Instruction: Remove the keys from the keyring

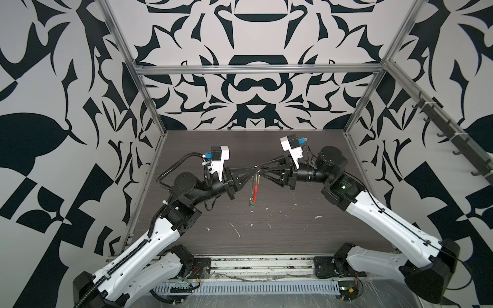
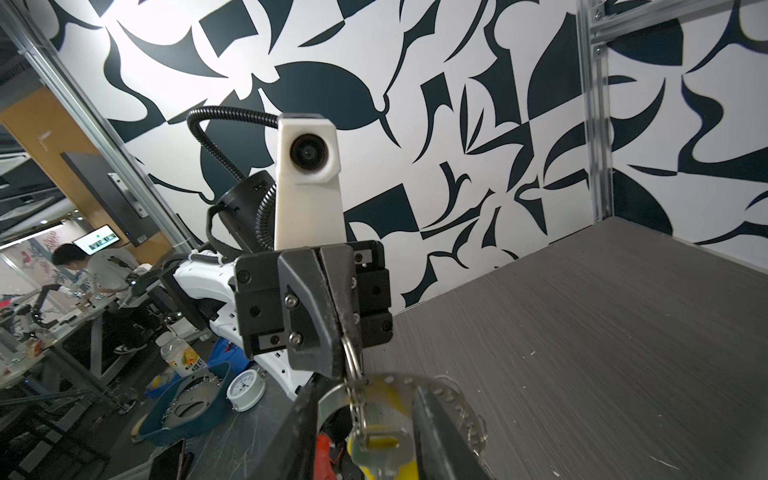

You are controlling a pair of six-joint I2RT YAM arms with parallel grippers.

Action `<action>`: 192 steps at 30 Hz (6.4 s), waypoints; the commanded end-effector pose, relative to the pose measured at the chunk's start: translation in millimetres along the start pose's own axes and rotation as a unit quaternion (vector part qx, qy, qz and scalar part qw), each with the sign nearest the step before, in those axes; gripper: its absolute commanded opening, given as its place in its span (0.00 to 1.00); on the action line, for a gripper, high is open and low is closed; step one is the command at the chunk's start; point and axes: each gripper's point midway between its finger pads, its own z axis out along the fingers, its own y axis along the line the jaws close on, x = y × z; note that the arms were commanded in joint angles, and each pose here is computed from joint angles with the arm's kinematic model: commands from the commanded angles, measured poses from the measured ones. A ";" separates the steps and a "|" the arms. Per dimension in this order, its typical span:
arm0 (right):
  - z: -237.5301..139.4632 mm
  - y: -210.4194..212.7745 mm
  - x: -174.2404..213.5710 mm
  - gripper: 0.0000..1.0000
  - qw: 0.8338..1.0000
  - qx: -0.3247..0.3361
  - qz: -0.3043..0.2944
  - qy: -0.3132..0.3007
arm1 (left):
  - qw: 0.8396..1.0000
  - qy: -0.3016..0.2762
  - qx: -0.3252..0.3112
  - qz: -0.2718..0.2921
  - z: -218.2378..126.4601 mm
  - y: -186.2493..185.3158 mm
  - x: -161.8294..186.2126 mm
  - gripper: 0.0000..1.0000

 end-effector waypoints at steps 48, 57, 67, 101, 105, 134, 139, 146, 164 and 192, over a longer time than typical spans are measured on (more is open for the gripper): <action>-17.3 2.0 25.8 0.00 0.992 0.053 0.005 0.113 | 0.983 0.178 -0.031 -0.018 -5.2 -6.7 29.3 0.33; -20.8 3.1 25.2 0.00 0.990 0.065 0.004 0.126 | 0.966 0.252 -0.044 -0.020 -3.6 -2.1 39.8 0.32; -20.8 -0.3 27.2 0.00 0.989 0.073 0.010 0.127 | 0.958 0.287 -0.020 -0.024 2.7 -4.8 45.4 0.23; -20.2 4.9 17.5 0.00 0.992 0.066 0.000 0.109 | 0.956 0.291 -0.004 -0.024 11.7 -6.1 42.3 0.25; -19.3 5.3 15.8 0.00 0.992 0.063 0.000 0.106 | 0.956 0.294 0.004 -0.028 12.8 -7.4 43.9 0.24; -17.2 2.9 16.3 0.07 0.992 0.072 0.001 0.102 | 0.969 0.247 -0.006 -0.027 22.3 0.0 34.2 0.00; -29.1 -3.3 4.2 0.36 0.991 0.122 -0.036 0.046 | 0.981 0.192 -0.011 -0.002 19.1 -1.9 21.2 0.00; -48.0 0.0 -13.5 0.46 0.983 0.154 -0.079 -0.056 | 0.994 0.104 -0.015 0.020 14.3 -2.4 3.3 0.00; -24.9 5.1 2.2 0.47 0.985 0.133 -0.099 -0.046 | 0.997 0.069 0.017 0.013 12.3 -12.1 -1.6 0.00; -12.9 5.7 -2.1 0.15 0.966 0.199 -0.165 -0.025 | 0.997 0.071 0.016 0.006 10.7 -9.7 4.3 0.00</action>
